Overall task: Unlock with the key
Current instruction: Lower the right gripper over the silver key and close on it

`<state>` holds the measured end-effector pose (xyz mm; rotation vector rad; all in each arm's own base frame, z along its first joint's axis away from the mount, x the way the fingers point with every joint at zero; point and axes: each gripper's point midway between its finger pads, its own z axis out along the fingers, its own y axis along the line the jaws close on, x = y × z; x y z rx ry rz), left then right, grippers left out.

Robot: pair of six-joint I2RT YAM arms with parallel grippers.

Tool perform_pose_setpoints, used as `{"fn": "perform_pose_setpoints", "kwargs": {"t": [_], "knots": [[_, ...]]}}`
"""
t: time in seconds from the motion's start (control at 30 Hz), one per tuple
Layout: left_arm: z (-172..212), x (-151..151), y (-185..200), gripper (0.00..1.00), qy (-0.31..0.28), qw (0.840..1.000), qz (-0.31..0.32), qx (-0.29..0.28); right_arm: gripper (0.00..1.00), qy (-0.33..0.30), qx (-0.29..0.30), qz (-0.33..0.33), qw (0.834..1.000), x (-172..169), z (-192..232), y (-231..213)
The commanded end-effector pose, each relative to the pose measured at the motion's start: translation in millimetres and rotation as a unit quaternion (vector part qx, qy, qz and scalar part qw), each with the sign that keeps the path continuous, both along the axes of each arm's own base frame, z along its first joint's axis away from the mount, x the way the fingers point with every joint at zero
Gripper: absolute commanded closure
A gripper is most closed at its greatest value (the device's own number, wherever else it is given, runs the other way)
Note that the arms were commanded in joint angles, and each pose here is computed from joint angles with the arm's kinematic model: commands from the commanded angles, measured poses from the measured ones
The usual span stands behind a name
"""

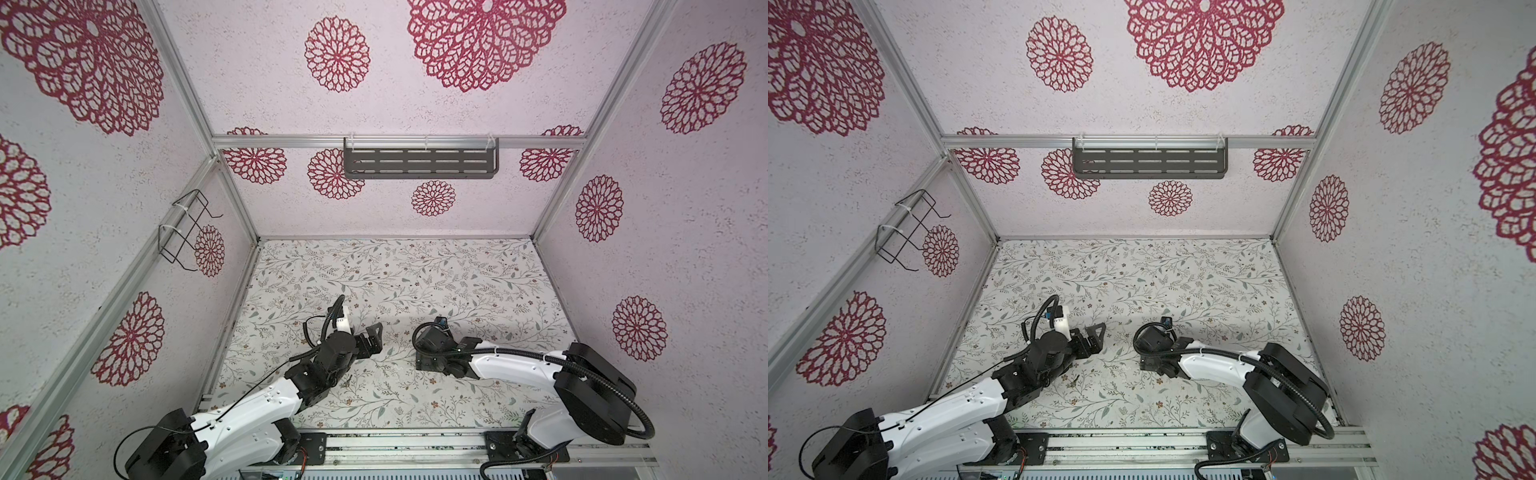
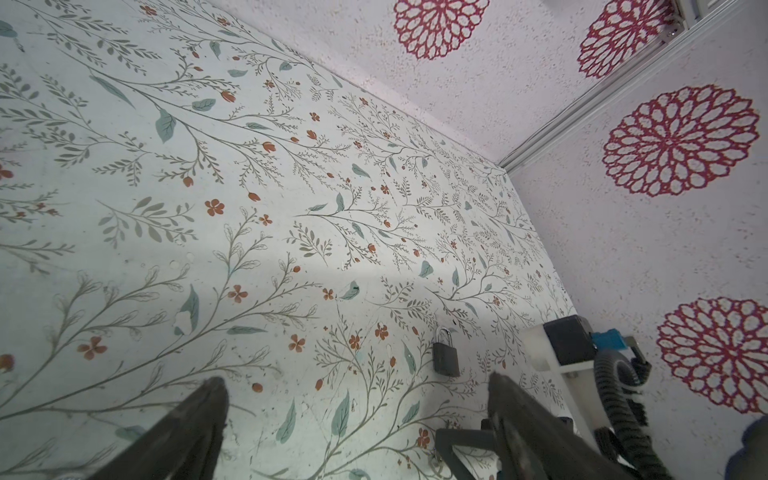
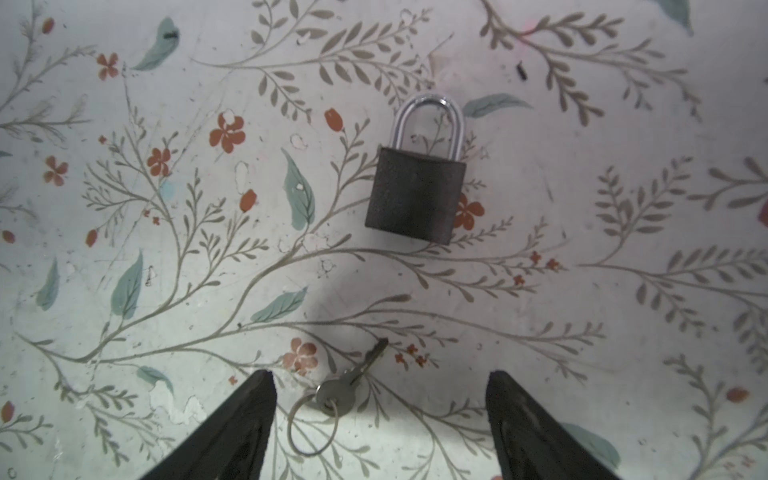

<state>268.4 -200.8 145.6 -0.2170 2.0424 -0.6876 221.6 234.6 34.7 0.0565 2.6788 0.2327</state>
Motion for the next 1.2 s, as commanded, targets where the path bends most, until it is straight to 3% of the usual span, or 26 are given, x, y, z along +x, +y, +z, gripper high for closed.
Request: {"fn": "perform_pose_setpoints", "kwargs": {"t": [0.0,0.27,0.77,0.9,1.03,1.17], "knots": [[4,3,-4,0.00,-0.002,1.000,0.011,-0.016,0.16,-0.011,-0.024,-0.015,1.000,4,3,-2],[1,7,2,0.00,0.004,0.999,0.041,-0.017,0.13,0.000,-0.085,0.004,0.996,-1,-6,-8],[-4,9,-2,0.00,0.015,0.998,0.051,-0.038,0.11,0.024,-0.126,0.059,0.990,-26,0,-38],[0,9,-1,0.00,0.010,0.998,0.052,-0.044,0.13,0.014,-0.101,0.064,0.993,-27,12,-40],[5,8,-1,0.00,0.006,0.997,0.051,-0.050,0.15,0.006,-0.020,0.081,0.996,-28,24,-13],[6,8,-2,0.00,0.007,0.998,0.047,-0.047,0.25,0.014,0.020,0.071,0.997,-26,21,-3]]}}
